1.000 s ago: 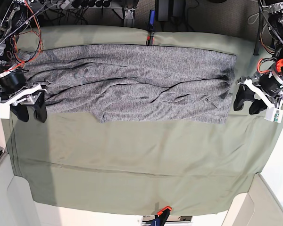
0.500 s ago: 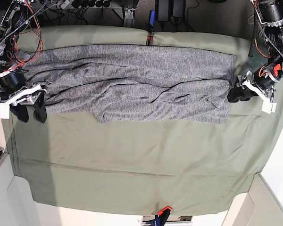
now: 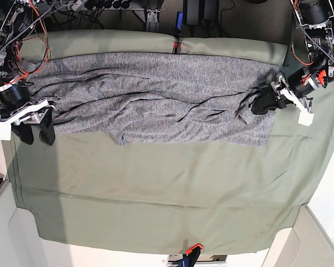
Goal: Fold the T-shirt properly
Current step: 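Grasp the end of the shirt strip with the left gripper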
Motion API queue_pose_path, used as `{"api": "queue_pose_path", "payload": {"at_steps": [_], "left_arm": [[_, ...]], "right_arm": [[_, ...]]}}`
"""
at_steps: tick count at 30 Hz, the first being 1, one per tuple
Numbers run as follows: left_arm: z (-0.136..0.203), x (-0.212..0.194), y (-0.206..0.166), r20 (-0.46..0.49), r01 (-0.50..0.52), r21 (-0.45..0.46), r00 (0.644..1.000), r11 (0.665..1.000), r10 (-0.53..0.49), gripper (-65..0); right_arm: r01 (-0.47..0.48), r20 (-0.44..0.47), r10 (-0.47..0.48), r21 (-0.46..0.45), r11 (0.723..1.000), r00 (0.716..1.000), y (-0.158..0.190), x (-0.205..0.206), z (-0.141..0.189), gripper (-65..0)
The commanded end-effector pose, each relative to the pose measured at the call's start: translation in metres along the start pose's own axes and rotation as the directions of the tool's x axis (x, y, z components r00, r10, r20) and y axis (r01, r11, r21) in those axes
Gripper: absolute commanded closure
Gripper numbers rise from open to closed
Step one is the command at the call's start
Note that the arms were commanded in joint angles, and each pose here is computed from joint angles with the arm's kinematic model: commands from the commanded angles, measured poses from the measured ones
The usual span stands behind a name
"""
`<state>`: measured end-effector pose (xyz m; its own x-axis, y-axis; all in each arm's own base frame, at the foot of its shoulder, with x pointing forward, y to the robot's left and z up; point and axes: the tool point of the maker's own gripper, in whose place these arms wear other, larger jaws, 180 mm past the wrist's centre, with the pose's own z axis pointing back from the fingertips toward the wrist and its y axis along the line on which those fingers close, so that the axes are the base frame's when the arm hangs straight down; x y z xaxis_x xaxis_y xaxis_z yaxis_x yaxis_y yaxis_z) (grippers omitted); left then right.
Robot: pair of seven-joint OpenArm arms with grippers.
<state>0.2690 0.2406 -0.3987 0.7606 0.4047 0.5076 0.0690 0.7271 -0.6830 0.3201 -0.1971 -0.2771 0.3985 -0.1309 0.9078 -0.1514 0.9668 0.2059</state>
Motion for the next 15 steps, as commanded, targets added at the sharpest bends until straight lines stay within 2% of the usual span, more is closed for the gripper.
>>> {"api": "queue_pose_path", "payload": {"at_steps": [1,5,6,7,9,10,15], "left_arm": [[-0.002,0.001,-0.006,-0.020,0.029,-0.015,0.999,0.999,-0.029,-41.0],[-0.015,-0.008,-0.012,-0.051,0.054,-0.027,0.997,0.998,-0.056,-40.1],[-0.017,-0.008,-0.011,-0.047,0.065,-0.017,0.997,0.998,-0.066,-36.7],[-0.019,-0.007,-0.009,-0.038,0.077,-0.005,0.996,0.997,-0.077,-29.2],[-0.020,-0.003,-0.005,-0.013,0.099,0.025,0.995,0.995,-0.098,-7.6],[-0.021,-0.001,-0.003,0.001,0.109,0.039,0.994,0.993,-0.109,0.0],[-0.021,0.015,0.006,0.089,0.160,0.106,0.982,0.981,-0.169,0.0]], "right_arm": [[-0.013,0.054,0.012,0.013,1.000,0.998,0.003,0.016,0.001,-36.0],[-0.013,0.054,0.012,0.013,1.000,0.998,0.003,0.016,0.001,-36.0],[-0.013,0.054,0.012,0.013,1.000,0.998,0.003,0.016,0.001,-36.0],[-0.013,0.054,0.012,0.013,1.000,0.998,0.003,0.016,0.001,-36.0],[-0.013,0.054,0.012,0.013,1.000,0.998,0.003,0.016,0.001,-36.0],[-0.013,0.054,0.012,0.013,1.000,0.998,0.003,0.016,0.001,-36.0],[-0.013,0.054,0.012,0.013,1.000,0.998,0.003,0.016,0.001,-36.0]]}}
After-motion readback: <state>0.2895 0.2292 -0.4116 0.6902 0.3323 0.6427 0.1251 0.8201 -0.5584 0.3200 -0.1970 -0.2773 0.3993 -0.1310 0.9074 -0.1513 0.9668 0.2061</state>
